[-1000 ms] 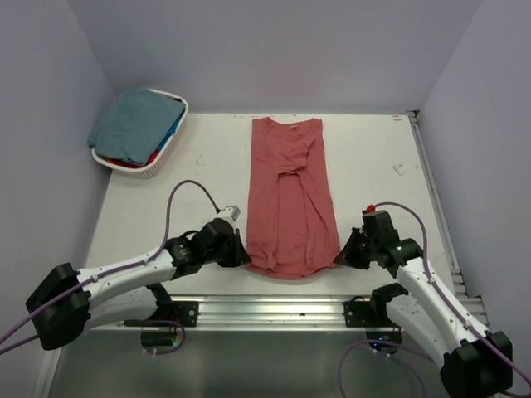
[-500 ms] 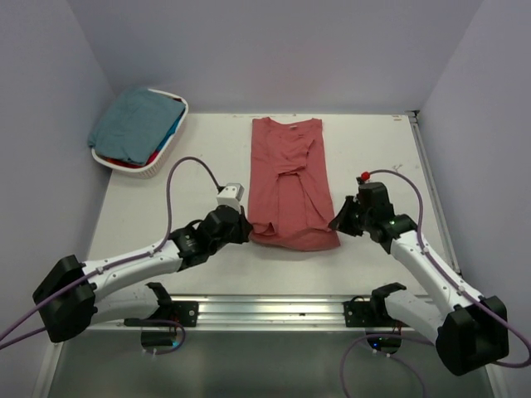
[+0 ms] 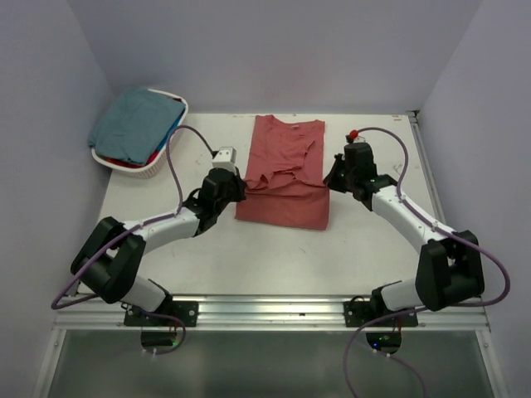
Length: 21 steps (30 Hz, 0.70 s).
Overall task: Fold and stack the t-shirts
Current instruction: Fold the folded rectangular tshirt in 1/3 of the way
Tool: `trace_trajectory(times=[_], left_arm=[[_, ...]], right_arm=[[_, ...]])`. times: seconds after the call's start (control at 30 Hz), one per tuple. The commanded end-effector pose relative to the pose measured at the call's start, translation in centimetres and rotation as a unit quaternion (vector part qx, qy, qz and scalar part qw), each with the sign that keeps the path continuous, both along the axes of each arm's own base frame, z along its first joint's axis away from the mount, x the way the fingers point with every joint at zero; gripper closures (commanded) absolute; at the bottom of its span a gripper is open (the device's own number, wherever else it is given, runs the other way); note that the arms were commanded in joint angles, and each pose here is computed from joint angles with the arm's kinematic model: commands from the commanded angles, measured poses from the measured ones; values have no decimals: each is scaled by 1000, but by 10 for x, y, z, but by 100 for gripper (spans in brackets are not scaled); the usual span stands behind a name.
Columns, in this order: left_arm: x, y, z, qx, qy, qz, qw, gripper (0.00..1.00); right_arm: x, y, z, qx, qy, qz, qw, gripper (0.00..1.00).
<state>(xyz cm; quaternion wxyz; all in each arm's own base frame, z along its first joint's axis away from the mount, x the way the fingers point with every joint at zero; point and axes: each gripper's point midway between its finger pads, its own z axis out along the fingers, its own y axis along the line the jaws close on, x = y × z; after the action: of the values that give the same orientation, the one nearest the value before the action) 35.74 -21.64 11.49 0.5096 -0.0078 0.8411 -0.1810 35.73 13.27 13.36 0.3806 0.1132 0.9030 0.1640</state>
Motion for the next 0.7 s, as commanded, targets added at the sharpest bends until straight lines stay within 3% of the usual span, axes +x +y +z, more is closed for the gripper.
trace_trajectory(times=[0.0,0.5,0.67], left_arm=[[41,-16,46,-41,-76,-20,996,100],[97,-15,27,-52,-54,-39,996,100],[125,-9,6,-51,-33,-37,998,100]], right_arm=[[39,-2,20,-16,-52,-10,998,100],[78,-7,14,-21,-54,-15,998,100],[112,-16,23,-13,-64,-28,997,100]])
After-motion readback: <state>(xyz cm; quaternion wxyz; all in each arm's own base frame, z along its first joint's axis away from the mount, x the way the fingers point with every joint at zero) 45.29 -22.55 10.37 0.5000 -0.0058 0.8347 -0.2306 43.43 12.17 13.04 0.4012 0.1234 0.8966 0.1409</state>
